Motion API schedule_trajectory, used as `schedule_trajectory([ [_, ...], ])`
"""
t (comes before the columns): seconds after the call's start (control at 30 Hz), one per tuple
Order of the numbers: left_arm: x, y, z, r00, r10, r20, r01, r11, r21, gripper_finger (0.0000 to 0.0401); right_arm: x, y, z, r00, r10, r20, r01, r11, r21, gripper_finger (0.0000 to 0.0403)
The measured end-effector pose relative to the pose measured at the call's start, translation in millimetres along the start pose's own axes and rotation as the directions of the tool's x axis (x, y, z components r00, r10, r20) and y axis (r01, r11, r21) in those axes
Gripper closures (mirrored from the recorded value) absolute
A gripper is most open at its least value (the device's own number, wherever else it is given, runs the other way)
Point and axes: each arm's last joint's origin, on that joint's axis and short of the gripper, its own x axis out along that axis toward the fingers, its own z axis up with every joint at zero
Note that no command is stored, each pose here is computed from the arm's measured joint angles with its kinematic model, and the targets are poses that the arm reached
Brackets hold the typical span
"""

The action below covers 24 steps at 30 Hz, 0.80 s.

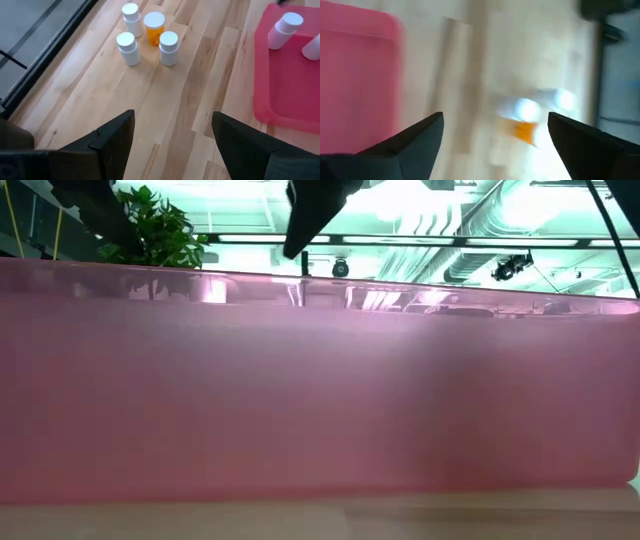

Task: Pick and place pill bottles into a basket
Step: Put the white pill bottle into the red bin

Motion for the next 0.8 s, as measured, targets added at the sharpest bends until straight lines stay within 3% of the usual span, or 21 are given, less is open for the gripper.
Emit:
schedule_trajectory([
  [0.13,0,1,0,1.000,0.020,0.010,-0.020,1.000,-0.001,0.0103,-11,-28,-2,0.999,-0.021,-0.031,0.023,0.998,0.063,0.0055],
  [0.4,0,0,2,1.000,0.015,0.021,-0.015,1.000,-0.007,0.0103,-1,-96,-24,0.991,0.103,-0.086,-0.084,0.975,0.208,0.0065],
  [0.63,0,-1,5,0.999,0.001,0.051,0.000,1.000,-0.023,0.0103,17,-165,-54,0.981,0.192,-0.038,-0.158,0.892,0.423,0.0067],
  [0.8,0,-1,5,0.999,0.001,0.051,0.000,1.000,-0.027,0.0103,23,-201,-70,0.974,0.223,0.038,-0.211,0.836,0.507,0.0067],
])
